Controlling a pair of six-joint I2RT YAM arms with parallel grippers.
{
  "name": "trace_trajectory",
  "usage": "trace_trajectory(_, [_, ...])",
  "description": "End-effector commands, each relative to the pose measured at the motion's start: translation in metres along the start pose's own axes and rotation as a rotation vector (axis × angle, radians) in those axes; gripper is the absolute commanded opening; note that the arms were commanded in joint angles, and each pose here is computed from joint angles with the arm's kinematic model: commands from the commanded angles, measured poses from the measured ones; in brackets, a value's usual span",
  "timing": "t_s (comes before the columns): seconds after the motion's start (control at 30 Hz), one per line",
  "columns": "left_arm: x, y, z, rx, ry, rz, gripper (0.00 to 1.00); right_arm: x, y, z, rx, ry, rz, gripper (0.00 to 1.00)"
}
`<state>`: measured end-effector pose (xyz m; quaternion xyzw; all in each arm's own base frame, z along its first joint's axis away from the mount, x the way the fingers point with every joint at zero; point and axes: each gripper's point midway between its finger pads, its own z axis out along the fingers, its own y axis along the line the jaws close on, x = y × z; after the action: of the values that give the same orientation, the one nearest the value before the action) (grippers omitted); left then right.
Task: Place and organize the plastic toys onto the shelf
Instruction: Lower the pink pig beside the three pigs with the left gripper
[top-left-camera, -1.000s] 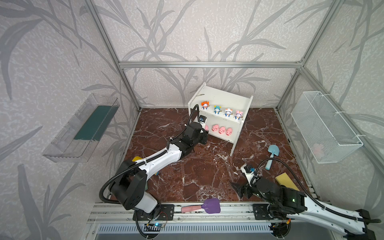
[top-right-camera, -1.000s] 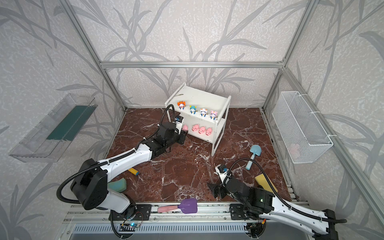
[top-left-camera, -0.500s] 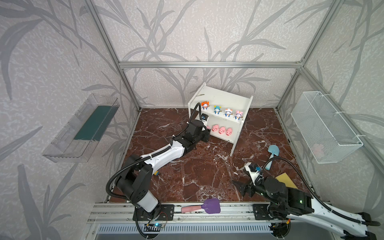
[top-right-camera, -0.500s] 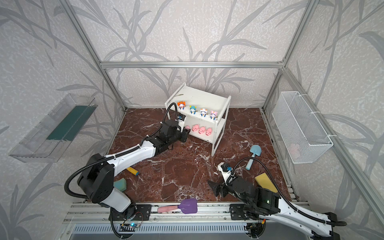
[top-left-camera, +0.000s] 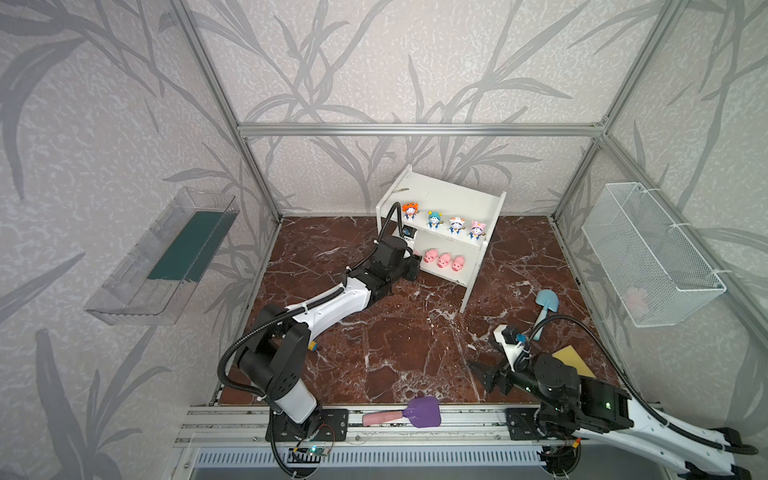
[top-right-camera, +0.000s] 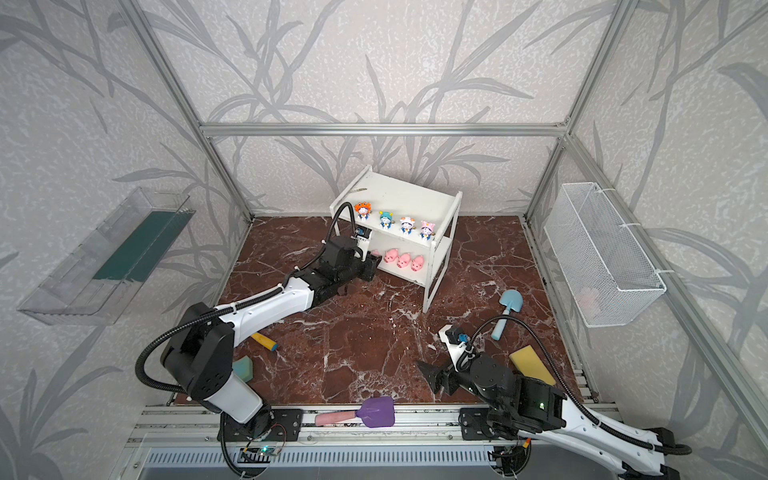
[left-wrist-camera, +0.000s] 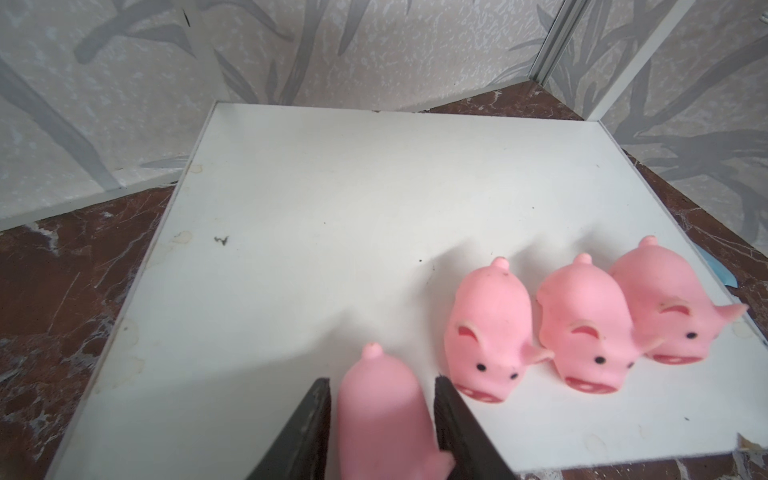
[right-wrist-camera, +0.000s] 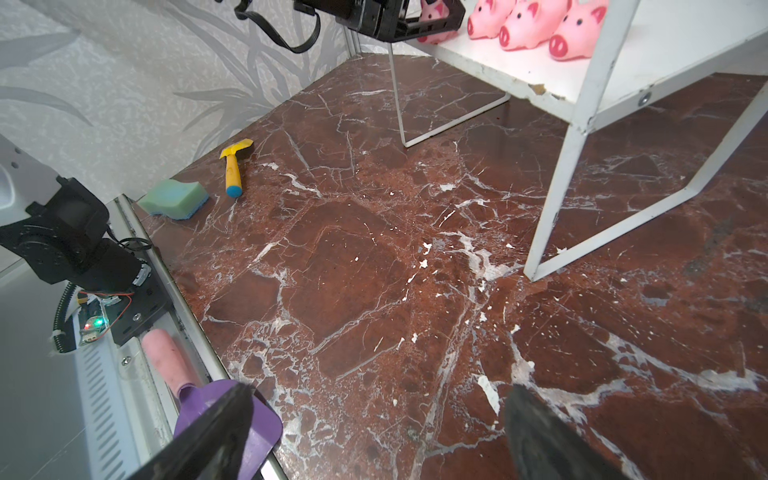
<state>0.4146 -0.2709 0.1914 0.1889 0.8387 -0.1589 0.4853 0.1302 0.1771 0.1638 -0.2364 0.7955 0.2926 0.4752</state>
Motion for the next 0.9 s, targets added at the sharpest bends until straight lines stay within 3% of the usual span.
trace_trajectory(0.0, [-0.0178, 0.0017, 0.0012, 0.006, -0.040, 0.008, 0.44, -0.0023, -0.0028, -0.0037, 0.013, -0.005, 0.007, 0.94])
trace_trajectory(0.2, [-0.0194, 0.0029, -0.0027, 0.009, -0.048, 0.007, 0.45, -0.0019, -0.0022, -0.0016, 0.012, -0.005, 0.004, 0.94])
trace_trajectory(0.6, [-0.0208, 0.0012, 0.0008, 0.026, -0.042, 0.002, 0.35, 0.0006, -0.0034, 0.0002, 0.020, 0.001, -0.001, 0.94])
trace_trajectory(0.87, [-0.0266, 0.0009, 0.0041, 0.027, -0.060, -0.002, 0.34, 0.0028, -0.0055, -0.0001, 0.028, 0.005, -0.004, 0.94])
